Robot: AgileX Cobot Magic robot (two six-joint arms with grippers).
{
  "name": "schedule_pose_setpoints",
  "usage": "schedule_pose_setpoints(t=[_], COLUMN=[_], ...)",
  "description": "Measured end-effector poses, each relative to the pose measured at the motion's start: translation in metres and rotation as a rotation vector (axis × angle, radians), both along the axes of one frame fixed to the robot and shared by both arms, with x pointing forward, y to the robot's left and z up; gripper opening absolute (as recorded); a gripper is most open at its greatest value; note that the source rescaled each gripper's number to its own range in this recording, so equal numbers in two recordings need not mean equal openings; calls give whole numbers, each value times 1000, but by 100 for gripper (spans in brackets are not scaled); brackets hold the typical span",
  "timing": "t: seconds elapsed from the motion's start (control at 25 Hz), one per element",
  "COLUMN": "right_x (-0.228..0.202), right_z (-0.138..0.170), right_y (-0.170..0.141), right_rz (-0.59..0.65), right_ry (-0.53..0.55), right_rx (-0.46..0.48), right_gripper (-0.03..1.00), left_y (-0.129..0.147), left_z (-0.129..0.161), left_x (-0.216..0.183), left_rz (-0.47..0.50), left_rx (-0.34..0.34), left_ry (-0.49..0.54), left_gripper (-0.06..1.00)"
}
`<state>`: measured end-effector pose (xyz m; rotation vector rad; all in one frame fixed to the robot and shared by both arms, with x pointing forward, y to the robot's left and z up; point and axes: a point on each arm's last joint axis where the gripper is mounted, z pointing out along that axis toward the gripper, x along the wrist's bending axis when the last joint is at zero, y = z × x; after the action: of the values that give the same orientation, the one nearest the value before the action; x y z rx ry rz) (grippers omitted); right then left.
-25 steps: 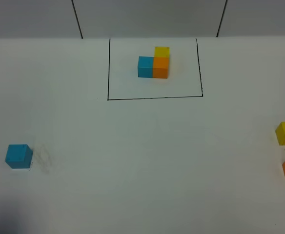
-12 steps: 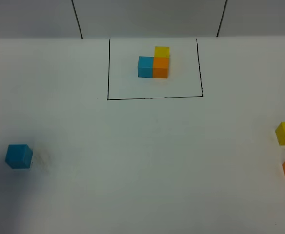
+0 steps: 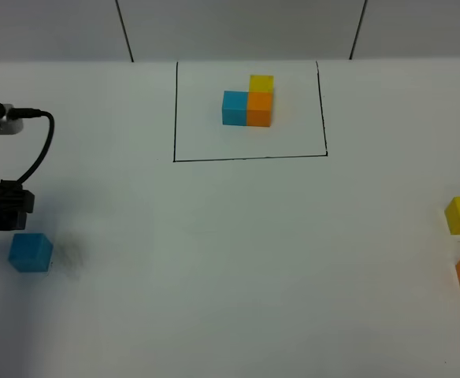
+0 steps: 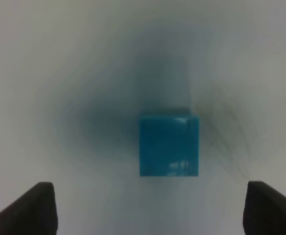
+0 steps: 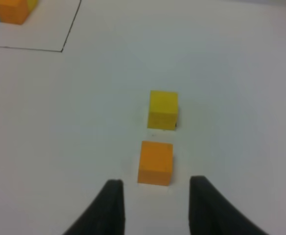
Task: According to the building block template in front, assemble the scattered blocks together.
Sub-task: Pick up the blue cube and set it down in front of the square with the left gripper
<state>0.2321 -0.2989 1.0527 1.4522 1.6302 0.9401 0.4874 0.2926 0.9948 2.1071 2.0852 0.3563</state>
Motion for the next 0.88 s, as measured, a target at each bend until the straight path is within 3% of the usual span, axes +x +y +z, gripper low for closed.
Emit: schedule_pose_setpoints(t=[0.6, 0.88], right_x=[0, 0], right_z=[0, 0], right_y=[0, 0], right_rz=[0, 0], right_ry=[0, 0], right_rx=[0, 0], right_gripper=[0, 0], left_y=[-6, -6], left_z=[-87, -109], left_x=[33, 37], left_rz=[33, 31], left_rx=[-41, -39], left_ry=[161, 203], left_gripper=[74, 72])
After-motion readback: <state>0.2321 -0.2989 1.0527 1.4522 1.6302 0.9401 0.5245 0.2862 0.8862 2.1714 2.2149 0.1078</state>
